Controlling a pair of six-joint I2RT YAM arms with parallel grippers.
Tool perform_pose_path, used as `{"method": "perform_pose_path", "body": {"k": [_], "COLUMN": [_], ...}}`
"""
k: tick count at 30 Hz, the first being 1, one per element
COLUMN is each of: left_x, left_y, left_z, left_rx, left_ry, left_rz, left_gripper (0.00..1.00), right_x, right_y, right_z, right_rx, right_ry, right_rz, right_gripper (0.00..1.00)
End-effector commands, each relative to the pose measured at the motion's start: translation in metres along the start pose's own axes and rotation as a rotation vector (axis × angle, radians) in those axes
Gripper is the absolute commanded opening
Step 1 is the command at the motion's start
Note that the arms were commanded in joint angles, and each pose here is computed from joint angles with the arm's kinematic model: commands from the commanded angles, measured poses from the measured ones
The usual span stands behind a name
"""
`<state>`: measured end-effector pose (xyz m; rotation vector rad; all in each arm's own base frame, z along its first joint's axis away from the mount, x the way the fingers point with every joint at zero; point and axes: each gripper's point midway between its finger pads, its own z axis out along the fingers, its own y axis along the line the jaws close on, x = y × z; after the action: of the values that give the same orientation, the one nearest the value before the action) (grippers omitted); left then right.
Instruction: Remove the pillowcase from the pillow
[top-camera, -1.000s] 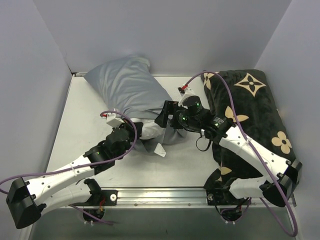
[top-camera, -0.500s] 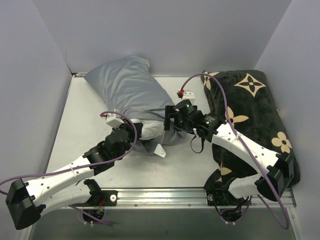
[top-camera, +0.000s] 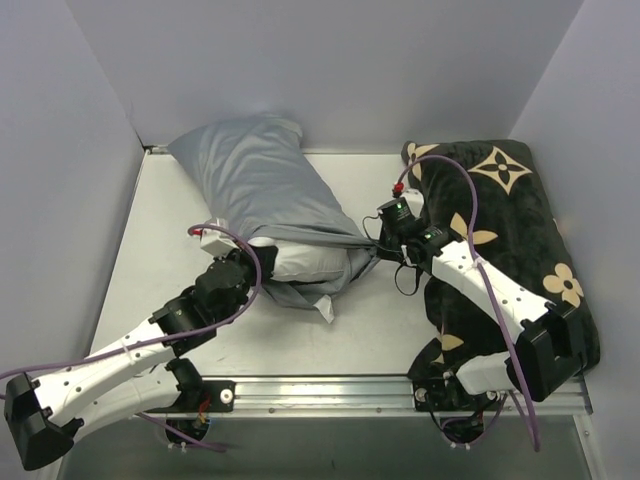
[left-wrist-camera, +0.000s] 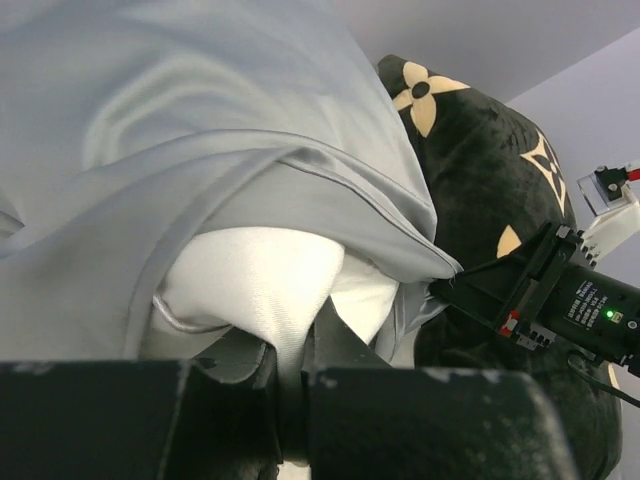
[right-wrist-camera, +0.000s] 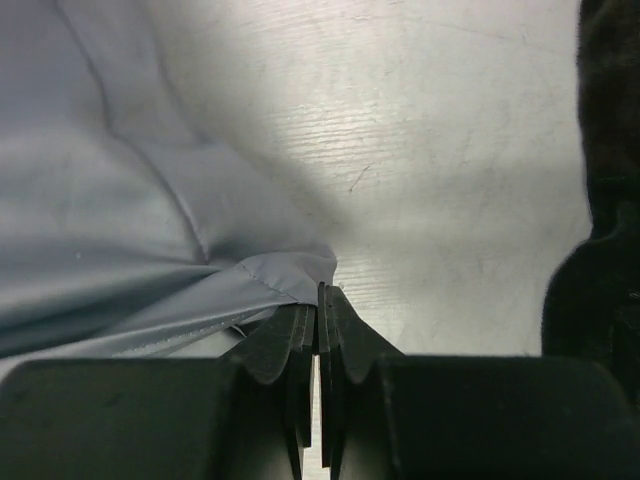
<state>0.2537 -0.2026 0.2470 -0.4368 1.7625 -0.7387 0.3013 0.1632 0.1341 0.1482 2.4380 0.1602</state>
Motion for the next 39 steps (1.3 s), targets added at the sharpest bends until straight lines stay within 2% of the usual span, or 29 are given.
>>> {"method": "perform_pose_path", "body": {"k": [1,5,7,10,16,19,20,23,26,30,33,36,39], "left_x": [-0.054,-0.061,-0.063,-0.07,-0.081,-0.081,-0.082,-0.078,-0.074,-0.072,-0.078,-0.081,-0.083], "left_y": [-0.029,-0.033,-0.034,-0.037,-0.047,-0.05,-0.052,-0.054,-0.055,-0.057,-0.069,-0.075,-0.08], "left_z": [-0.015,-0.019,-0.02,-0.027,-0.032,-0.031,-0.031,-0.028,-0.025,-0.021,-0.02,-0.019,-0.019], "left_rx": [0.064,0.073,0.077,0.092,0.123,0.127,0.13,0.131,0.131,0.131,0.157,0.165,0.175], "left_ry": [-0.131,-0.14,-0.141,-0.151,-0.161,-0.156,-0.157,-0.148,-0.145,-0.143,-0.158,-0.162,-0.16], "left_rz": [-0.084,-0.081,-0.087,-0.103,-0.124,-0.124,-0.122,-0.118,-0.123,-0.124,-0.14,-0.135,-0.135], "left_gripper": [0.0,0.0,0.0,0.0,0.0,0.0,0.0,0.0,0.0,0.0,0.0,0.0,0.0], "right_x": [0.0,0.009,0.006,-0.001,-0.005,0.002,-0.002,0.004,0.006,0.011,0.018,0.03,0.044], "right_y": [-0.023,-0.021,-0.03,-0.049,-0.014,0.002,0.004,0.004,-0.001,-0.006,0.01,0.032,0.035], "right_z": [0.001,0.009,0.015,0.036,0.059,0.062,0.056,0.041,0.014,-0.021,-0.04,-0.048,-0.033], "right_rx": [0.047,0.01,0.045,0.057,-0.057,-0.123,-0.135,-0.168,-0.189,-0.223,-0.288,-0.319,-0.285], "right_ry": [0.003,0.022,0.022,0.06,0.127,0.155,0.14,0.131,0.075,-0.006,-0.048,-0.033,0.002], "right_rz": [0.047,0.071,0.068,0.153,0.144,0.138,0.141,0.145,0.171,0.245,0.203,0.124,0.109], "right_gripper": [0.0,0.0,0.0,0.0,0.0,0.26,0.45,0.65,0.72,0.73,0.74,0.79,0.79]}}
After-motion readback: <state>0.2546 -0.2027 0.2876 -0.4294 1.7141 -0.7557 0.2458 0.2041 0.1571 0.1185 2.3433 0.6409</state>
